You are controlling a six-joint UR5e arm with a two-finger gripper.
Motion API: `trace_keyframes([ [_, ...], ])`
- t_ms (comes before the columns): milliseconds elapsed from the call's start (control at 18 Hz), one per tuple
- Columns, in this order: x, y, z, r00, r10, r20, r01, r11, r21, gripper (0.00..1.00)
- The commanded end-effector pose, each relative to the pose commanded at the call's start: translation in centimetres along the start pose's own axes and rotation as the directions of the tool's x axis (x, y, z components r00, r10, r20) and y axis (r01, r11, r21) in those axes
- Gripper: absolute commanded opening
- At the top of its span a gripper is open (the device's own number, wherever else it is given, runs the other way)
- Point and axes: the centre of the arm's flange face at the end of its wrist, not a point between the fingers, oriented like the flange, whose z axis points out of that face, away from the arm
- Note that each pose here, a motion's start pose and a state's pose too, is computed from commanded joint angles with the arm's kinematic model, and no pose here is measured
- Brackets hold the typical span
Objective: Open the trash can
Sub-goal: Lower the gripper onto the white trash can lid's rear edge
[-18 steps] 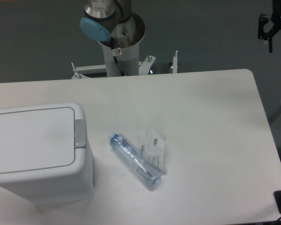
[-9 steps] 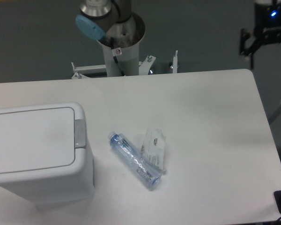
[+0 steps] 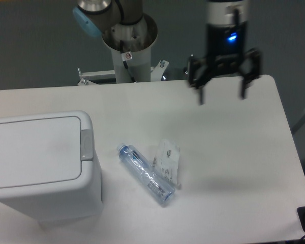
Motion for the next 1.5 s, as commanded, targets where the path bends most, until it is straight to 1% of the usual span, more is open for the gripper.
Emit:
trace_keyframes([
  [56,1.5,0.1,1.0,0.998,-0.007,-0.069,0.007,1.000,-0.009,1.00],
  [111,2.5,0.3,2.0,0.995,-0.005,-0.098,0.002,1.000,-0.027,1.00],
  [278,4.3,1.9,4.0,0.992,0.007,-0.124,-0.015,0.997,-0.070,1.00],
  [389,5.7,2.4,4.6,0.990,0.023,-0.139,-0.034,0.996,-0.084,1.00],
  [556,6.6,2.5,5.1,0.989,-0.009,-0.145,-0.005,0.996,-0.094,1.00],
  [778,7.5,3.1,6.1,0.989,-0.006,-0.151,-0.012,0.993,-0.116,1.00],
  [889,8.5,3.3,6.9,0.987,0.011,-0.160,-0.031,0.992,-0.123,1.00],
  [1000,8.5,3.3,7.6,0.987,-0.003,-0.160,-0.019,0.991,-0.131,1.00],
  [1111,8.9,3.4,8.3,0.987,0.002,-0.162,-0.025,0.990,-0.137,1.00],
  [1500,9.3,3.7,10.3,0.989,0.004,-0.148,-0.027,0.988,-0.152,1.00],
])
